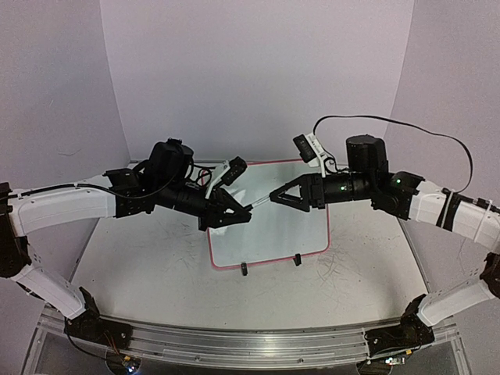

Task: Write a sentence on the whiteboard
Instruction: Pass from the right arm to the left, then pass from the left arm to the right

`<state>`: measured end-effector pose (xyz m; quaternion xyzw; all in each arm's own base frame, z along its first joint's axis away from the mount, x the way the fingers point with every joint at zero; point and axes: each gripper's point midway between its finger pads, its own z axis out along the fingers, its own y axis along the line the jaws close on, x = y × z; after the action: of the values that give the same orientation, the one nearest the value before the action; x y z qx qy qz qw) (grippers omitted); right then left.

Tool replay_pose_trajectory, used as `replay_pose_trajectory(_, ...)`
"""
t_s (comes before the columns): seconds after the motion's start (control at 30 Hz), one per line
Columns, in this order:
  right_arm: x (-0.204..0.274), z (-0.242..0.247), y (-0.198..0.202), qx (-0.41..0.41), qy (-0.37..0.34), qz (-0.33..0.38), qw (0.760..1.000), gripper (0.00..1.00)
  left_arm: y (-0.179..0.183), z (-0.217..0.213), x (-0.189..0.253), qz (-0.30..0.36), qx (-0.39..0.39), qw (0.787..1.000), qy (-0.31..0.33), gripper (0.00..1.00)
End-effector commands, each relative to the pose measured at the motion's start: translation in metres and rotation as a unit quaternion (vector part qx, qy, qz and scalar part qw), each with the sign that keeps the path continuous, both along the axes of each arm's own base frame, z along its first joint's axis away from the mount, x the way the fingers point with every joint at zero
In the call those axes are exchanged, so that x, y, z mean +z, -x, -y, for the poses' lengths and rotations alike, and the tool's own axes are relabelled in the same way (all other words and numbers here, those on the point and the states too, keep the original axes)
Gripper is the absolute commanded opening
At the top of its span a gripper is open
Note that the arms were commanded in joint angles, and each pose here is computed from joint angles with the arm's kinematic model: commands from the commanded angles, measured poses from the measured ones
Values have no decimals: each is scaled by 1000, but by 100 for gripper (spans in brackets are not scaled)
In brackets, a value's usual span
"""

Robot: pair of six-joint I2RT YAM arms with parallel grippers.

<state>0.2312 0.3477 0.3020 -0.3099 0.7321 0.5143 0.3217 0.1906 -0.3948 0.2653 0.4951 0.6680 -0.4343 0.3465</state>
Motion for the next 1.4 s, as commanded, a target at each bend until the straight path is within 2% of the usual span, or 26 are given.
replay_pose_trajectory(0.0, 9, -11, 10, 52, -12, -5, 999, 75, 2, 5, 24, 18, -20, 999, 20, 0)
replay_pose_trajectory(0.57, -15, -22, 16, 96, -1, -39, 995, 57, 1, 12, 11, -1, -32, 999, 0, 0)
replay_pose_trajectory(0.83, -9, -19, -1, 40, 1, -26, 999, 55, 3, 13, 11, -8, -39, 999, -1, 0)
replay_pose_trajectory(0.93, 0, -17, 0, 33, -19, -18, 999, 53, 1, 11, 10, -4, -31, 999, -4, 0)
replay_pose_trajectory(1.1, -3, -23, 14, 84, -34, -37, 995, 36, 1, 11, 10, -2, -30, 1000, -4, 0)
replay_pose_trajectory(1.23, -3, -23, 16, 90, -41, -42, 994, 30, 1, 10, 9, -1, -28, 1000, -5, 0)
replay_pose_trajectory(1.37, -5, -25, 22, 112, -42, -47, 992, 29, 1, 8, 10, 0, -26, 1000, -4, 0)
